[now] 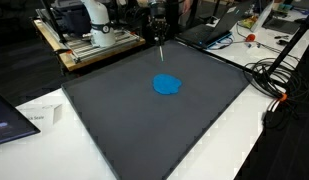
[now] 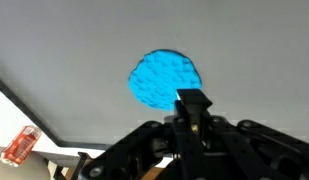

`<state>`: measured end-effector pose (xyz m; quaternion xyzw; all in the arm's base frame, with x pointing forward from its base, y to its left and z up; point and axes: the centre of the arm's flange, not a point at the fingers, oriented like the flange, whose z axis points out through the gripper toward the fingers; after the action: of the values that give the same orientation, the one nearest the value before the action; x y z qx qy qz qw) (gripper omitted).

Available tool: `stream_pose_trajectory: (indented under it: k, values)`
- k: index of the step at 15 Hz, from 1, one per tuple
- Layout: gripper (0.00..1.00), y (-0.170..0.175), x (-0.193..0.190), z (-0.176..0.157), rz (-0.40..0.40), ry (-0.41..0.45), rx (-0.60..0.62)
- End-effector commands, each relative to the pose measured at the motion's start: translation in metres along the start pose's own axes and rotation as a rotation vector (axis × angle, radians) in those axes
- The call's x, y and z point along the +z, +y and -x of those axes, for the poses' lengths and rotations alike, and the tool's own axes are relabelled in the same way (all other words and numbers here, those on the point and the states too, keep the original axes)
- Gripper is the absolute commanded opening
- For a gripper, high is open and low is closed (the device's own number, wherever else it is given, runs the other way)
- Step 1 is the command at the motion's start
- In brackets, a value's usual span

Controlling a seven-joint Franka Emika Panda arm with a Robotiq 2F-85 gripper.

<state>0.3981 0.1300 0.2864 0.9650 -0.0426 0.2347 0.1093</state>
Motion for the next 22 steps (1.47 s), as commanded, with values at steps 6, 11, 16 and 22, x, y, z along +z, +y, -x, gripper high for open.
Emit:
stream_pose_trajectory:
  k: [6,11,16,22]
  values:
    - [0.13,-0.006,-0.037,-0.059,0.052,0.027,-0.055]
    - [0.13,0.007,-0.029,-0.083,0.048,0.026,-0.055]
    - [0.03,0.014,-0.009,-0.11,-0.11,-0.044,-0.061]
    - [0.03,0.024,0.026,-0.129,-0.249,-0.164,-0.074]
